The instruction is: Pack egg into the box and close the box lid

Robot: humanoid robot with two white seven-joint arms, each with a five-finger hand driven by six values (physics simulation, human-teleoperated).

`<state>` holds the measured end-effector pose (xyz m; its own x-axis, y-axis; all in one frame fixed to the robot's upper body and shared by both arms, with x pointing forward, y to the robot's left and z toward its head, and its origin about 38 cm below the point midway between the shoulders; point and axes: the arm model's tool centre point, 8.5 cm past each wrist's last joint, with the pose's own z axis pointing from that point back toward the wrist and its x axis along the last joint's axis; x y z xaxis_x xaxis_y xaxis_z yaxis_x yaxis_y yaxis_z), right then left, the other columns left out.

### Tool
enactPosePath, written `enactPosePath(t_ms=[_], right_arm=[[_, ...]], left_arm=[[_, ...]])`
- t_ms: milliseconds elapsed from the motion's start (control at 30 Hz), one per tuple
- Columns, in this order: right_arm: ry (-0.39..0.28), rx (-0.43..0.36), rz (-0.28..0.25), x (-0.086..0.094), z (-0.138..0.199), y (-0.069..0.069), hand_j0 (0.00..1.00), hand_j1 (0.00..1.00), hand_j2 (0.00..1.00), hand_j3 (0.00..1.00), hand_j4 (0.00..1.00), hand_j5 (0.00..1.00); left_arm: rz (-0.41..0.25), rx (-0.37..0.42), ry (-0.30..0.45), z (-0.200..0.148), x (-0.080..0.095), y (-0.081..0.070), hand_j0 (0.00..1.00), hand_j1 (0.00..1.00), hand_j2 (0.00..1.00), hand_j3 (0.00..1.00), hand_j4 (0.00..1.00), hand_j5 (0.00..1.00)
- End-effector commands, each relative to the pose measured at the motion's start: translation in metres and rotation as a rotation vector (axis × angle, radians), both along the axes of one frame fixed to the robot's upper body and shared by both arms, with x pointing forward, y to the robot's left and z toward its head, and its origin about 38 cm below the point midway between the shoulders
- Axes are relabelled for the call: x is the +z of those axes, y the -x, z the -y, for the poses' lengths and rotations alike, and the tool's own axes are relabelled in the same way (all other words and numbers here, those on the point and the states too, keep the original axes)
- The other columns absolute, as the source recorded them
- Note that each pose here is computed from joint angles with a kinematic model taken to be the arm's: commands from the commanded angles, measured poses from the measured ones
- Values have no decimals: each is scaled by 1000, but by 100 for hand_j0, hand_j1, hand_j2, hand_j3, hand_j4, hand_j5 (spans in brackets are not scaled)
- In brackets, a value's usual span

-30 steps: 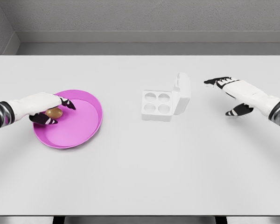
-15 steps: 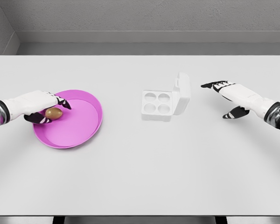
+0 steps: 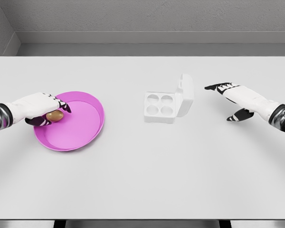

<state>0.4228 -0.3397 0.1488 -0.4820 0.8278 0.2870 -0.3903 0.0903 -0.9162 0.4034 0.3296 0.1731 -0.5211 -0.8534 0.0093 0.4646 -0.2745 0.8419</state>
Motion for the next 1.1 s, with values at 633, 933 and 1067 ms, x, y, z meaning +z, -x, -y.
enactPosePath(t_ms=[633,933,1067], right_arm=[[-2,-1,1,1,0,0,100,100,100,100,100,100],[-2,-2,0,1,1,0,100,100,100,100,100,100],[-2,-1,1,1,0,0,100,100,100,100,100,100]], left_arm=[[3,16,-28,-3,-9,-4,73,73,73,73,73,73],[-4,26,-23,-1,-16,-7,73,73,73,73,73,73],[-3,23,-16,2,-16,-8,68,68,68,68,68,68]])
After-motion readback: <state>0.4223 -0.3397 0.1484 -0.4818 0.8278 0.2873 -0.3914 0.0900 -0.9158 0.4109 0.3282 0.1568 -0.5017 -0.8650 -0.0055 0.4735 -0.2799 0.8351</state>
